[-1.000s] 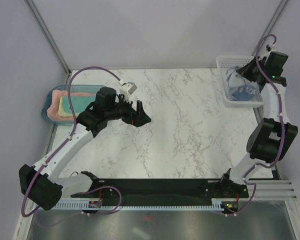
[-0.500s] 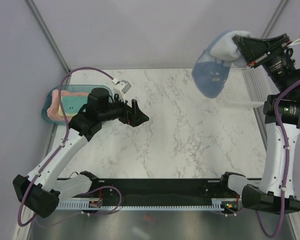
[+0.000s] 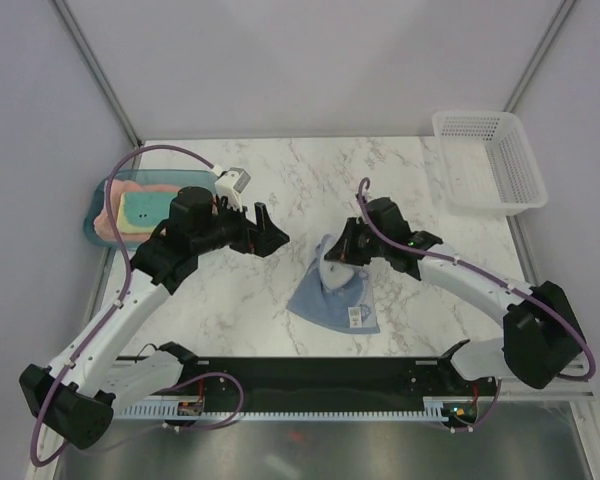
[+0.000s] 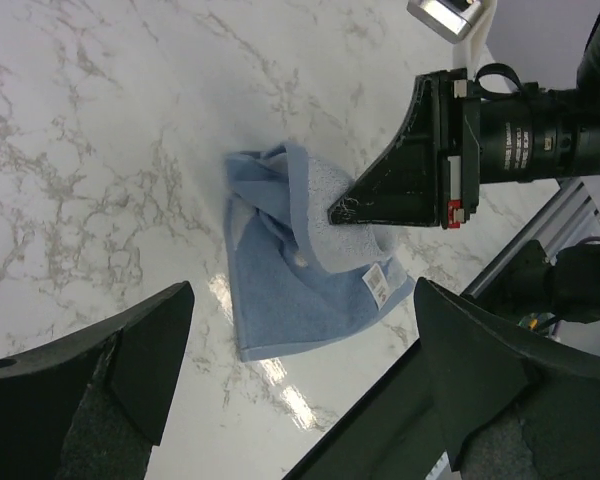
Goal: Fold and stack the towels
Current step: Move the towel to the center of the board
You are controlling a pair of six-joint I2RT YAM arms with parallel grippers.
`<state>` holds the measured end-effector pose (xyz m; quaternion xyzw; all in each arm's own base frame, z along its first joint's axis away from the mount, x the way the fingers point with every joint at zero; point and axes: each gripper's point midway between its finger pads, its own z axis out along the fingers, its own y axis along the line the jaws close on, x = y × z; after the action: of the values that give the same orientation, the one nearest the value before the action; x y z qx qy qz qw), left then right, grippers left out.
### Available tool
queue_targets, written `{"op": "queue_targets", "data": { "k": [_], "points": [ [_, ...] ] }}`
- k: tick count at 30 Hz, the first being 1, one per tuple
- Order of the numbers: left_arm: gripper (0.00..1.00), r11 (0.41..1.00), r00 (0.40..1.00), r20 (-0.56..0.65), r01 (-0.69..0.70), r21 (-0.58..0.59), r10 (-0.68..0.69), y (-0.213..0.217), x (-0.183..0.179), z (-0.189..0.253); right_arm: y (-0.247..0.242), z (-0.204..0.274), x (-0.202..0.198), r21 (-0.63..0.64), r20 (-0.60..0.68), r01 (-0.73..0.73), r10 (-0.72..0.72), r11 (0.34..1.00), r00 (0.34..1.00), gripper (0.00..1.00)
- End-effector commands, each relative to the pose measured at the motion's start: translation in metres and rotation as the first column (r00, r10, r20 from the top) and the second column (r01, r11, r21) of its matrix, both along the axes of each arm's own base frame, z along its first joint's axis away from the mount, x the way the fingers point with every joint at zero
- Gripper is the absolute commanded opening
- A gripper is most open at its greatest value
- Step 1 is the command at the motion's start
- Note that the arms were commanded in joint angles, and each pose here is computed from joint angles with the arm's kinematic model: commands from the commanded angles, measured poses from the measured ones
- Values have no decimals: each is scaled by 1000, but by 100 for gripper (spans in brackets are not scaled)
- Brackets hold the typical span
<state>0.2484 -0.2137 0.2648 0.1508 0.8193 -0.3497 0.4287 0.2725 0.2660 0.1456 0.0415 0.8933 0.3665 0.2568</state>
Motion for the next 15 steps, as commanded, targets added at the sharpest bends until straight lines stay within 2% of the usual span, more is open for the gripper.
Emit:
{"op": "queue_targets", "data": {
  "k": [1,2,4,5,8,12,15],
  "points": [
    [98,992,991,-49,-123,33,124,14,13,-16,11,11,24,-59,133,61,-53,996,990,6],
    [98,990,988,-63,-138,41,141,15,16,-20,17,8,22,-65,127,41,-33,997,991,15],
    [98,981,977,-97,-187,55,192,18,24,-29,23,-4,22,-85,97,12,-3,996,995,27],
    [98,977,972,-106,-205,55,209,19,27,-30,25,2,28,-94,123,1,10,996,992,35],
    [98,966,956,-144,-250,64,256,22,34,-40,20,13,41,-126,149,8,10,992,989,46],
    [98,975,960,-173,-215,60,223,12,38,-52,11,28,56,-108,169,-21,39,994,985,51],
    [96,986,961,-220,-162,45,168,-1,41,-65,-12,26,73,-122,174,16,5,992,985,53]
  ]
}}
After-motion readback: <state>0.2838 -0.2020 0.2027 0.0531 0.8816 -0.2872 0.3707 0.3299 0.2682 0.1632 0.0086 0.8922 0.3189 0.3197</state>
